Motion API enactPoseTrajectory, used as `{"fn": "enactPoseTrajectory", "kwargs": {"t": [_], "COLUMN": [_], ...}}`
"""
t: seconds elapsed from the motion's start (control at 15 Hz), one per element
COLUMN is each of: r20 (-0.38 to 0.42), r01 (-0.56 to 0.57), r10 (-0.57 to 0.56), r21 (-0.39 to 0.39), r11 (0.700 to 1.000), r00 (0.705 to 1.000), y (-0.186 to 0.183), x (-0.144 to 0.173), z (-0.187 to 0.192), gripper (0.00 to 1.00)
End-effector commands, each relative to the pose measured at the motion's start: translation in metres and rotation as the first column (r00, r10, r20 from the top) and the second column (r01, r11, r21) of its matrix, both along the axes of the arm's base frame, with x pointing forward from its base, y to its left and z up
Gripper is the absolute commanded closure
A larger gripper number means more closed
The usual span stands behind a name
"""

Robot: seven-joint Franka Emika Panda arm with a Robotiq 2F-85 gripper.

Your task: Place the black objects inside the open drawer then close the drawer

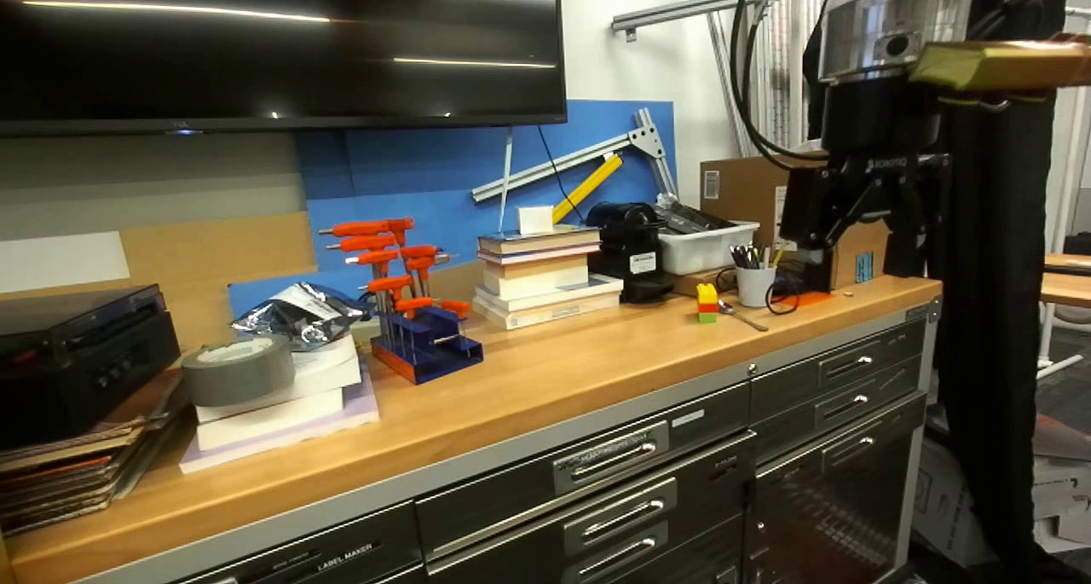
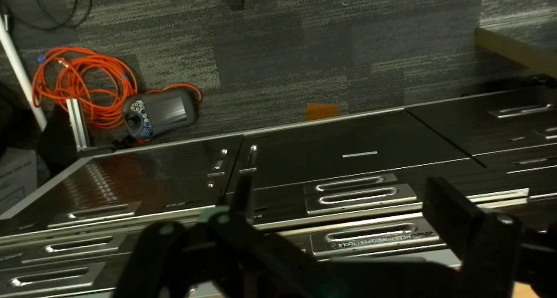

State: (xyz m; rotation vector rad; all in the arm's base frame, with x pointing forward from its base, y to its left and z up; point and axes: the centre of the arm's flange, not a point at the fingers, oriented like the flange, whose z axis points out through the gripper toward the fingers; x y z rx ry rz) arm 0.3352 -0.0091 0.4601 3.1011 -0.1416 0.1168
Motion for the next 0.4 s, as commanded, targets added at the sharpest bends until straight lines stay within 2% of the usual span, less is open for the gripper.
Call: {"fn": "enactPoseTrajectory", "kwargs": {"t": [0.0,0.13,0.33], "r20": [0.024,0.034,0.015], "r01": [-0.038,0.0,-0.012], "r10": [0.038,-0.001,0.012], "r21": [0.015,0.018,0.001], "r11": [0.999,1.0,1.0], "r00": [0.999,0.999,1.0], "y": [-0.01,-0.013,-0.008], "x": [-0.011,-0.012,-0.008], "z": [0.021,0.022,0.009], "gripper": [0.0,0.0,0.0]}}
